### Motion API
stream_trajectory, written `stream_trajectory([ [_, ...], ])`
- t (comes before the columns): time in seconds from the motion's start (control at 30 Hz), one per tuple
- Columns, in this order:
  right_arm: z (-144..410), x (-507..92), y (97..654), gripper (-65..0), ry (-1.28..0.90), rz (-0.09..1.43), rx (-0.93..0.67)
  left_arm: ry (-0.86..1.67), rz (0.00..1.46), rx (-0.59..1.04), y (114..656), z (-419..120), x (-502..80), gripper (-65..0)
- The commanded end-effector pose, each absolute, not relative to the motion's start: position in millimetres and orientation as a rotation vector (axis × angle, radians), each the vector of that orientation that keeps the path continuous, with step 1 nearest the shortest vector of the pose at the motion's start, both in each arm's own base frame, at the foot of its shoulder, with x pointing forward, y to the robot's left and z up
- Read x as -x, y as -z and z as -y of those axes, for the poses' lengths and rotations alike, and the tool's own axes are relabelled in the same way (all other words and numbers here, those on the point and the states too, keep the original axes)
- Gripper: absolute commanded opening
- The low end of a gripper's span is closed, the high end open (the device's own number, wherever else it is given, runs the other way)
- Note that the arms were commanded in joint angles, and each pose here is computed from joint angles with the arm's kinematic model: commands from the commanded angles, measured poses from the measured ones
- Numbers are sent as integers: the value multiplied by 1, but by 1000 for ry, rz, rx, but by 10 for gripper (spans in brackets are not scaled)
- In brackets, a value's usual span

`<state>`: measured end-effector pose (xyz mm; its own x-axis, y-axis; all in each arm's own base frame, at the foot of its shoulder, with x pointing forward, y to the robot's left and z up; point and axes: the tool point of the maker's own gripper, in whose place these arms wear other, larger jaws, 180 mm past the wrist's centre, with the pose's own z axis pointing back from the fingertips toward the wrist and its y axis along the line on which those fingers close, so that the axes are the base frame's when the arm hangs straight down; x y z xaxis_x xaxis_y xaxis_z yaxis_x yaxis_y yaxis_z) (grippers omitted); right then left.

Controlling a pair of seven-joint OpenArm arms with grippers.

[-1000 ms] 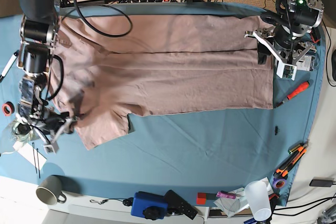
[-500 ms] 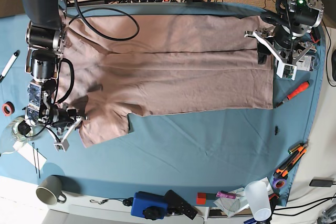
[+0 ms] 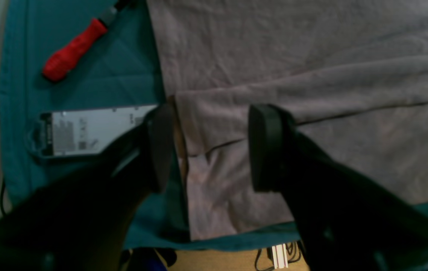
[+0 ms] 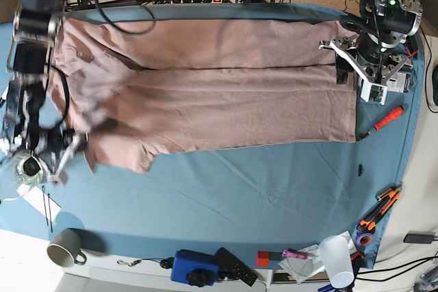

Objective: Fold the T-shirt properly
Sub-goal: 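Pull the hem corner with the right gripper to straighten the shirt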

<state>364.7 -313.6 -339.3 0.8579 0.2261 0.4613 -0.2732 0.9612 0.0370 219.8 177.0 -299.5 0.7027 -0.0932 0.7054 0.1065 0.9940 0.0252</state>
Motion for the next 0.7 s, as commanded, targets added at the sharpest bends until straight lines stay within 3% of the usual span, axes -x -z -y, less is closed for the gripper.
stream_trajectory([
  [0.0,321,-373,317,-650,-282,537,-75,121,826,13,290,-177,-225,-330],
  [0.3,308,-325,361,-650,-375,424,-95,122,831,13,289,-177,-226,-330],
  [0.43,308,-324,361,-484,-378,421,-94,121,830,13,290,-177,-226,-330],
  [0.67,313,-343,341,-473,-356,496,-88,121,824,13,291,-177,-225,-330],
])
